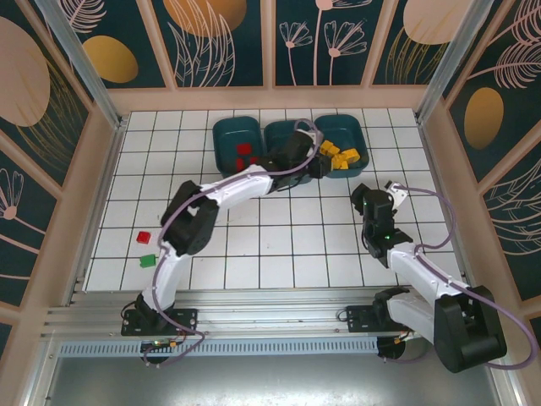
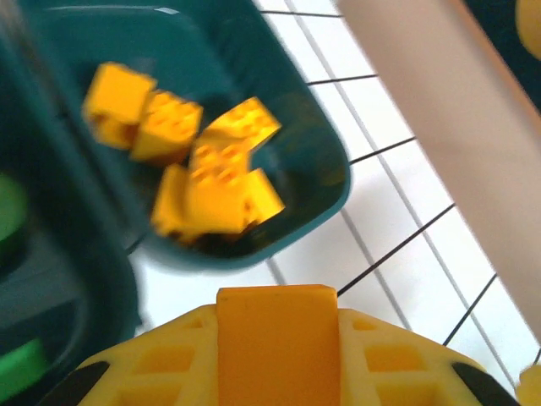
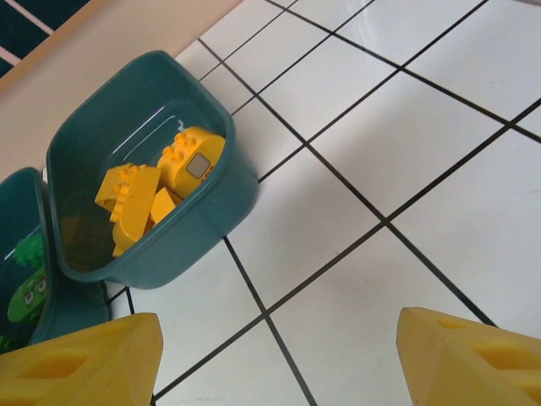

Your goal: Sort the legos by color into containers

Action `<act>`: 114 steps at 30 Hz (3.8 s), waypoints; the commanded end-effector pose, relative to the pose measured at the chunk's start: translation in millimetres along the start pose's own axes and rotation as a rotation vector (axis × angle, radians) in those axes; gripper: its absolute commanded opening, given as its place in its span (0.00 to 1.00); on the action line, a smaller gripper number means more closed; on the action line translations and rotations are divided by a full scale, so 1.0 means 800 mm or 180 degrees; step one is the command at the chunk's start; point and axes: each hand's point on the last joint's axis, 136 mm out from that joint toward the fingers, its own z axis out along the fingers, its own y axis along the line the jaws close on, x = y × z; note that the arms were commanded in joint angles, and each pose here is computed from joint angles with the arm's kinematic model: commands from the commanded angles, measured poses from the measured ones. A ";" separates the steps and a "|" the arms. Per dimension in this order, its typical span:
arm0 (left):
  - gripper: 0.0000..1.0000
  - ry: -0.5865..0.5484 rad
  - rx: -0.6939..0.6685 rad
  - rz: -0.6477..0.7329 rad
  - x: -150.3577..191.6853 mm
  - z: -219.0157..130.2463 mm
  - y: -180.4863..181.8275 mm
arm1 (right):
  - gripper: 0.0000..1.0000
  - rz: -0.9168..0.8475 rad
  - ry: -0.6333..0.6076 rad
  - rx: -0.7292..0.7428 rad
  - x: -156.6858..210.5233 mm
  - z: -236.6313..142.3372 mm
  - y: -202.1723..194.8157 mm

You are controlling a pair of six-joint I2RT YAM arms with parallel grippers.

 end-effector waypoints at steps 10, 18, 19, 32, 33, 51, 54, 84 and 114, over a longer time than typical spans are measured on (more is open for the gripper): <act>0.22 -0.0290 0.0121 0.0095 -0.046 0.087 -0.001 | 0.74 0.0196 -0.0162 -0.0004 -0.017 -0.009 -0.012; 0.52 -0.0677 0.0041 0.0147 -0.081 0.093 0.007 | 0.74 0.0172 -0.0089 -0.0099 -0.013 -0.007 -0.005; 0.57 -0.0701 0.0080 0.0166 -0.085 0.092 0.002 | 0.75 0.0167 -0.0091 -0.0101 -0.014 -0.007 -0.004; 0.73 -0.1340 -0.0383 -0.0077 -0.147 -0.129 0.048 | 0.74 -0.0518 0.0130 -0.0875 0.029 -0.017 0.084; 0.73 -0.1370 -0.0469 -0.0272 -0.140 -0.155 0.077 | 0.75 -0.0645 0.0168 -0.0982 0.038 -0.020 0.101; 0.99 -0.1574 -0.1824 -0.1848 0.151 -0.443 0.286 | 0.84 -0.1243 0.1158 -0.1475 0.255 -0.024 0.346; 0.98 -0.1630 -0.1949 -0.1841 0.162 -0.462 0.289 | 0.84 -0.1410 0.1220 -0.1296 0.281 -0.008 0.353; 0.99 -0.1626 -0.1870 -0.1725 0.190 -0.461 0.295 | 0.66 -0.2025 0.1093 -0.0881 0.319 0.052 0.377; 0.98 -0.1531 -0.1862 -0.1694 0.184 -0.446 0.297 | 0.30 -0.1621 0.0940 -0.1532 0.218 -0.032 0.394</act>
